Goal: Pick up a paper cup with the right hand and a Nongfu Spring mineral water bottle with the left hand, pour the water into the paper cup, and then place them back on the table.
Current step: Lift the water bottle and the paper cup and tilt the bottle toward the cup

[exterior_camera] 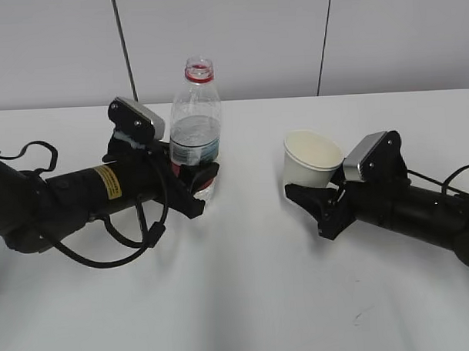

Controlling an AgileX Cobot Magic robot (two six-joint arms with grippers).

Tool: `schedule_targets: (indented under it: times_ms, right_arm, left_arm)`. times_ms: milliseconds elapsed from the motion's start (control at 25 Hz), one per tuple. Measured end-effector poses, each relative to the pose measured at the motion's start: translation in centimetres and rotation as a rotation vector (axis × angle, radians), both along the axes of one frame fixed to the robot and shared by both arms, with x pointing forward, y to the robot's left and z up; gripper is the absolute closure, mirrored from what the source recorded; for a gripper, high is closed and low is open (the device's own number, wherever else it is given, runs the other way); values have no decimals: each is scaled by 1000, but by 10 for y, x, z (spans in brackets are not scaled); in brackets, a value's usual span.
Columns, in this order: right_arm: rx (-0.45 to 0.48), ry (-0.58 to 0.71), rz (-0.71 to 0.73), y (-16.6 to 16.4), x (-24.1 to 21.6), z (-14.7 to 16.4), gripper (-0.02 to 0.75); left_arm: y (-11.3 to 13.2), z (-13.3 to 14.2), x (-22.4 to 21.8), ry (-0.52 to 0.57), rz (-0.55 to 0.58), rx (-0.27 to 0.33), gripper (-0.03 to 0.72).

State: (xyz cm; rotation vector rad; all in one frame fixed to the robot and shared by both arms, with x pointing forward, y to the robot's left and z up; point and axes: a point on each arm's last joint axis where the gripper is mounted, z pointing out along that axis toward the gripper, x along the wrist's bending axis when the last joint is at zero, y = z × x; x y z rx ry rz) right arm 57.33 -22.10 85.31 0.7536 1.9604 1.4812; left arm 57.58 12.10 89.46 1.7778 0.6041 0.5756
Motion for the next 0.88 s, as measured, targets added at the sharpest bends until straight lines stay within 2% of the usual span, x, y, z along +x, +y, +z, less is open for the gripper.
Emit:
schedule_targets:
  times_ms: [240, 600, 880]
  right_arm:
    - [-11, -25, 63, 4, -2, 19, 277]
    - [-2, 88, 101, 6, -7, 16, 277]
    - [-29, 103, 114, 6, -4, 15, 277]
  left_arm:
    - [3, 23, 0, -111, -7, 102, 337]
    - [7, 52, 22, -107, 59, 306, 339]
    - [6, 59, 32, -147, 19, 476, 342]
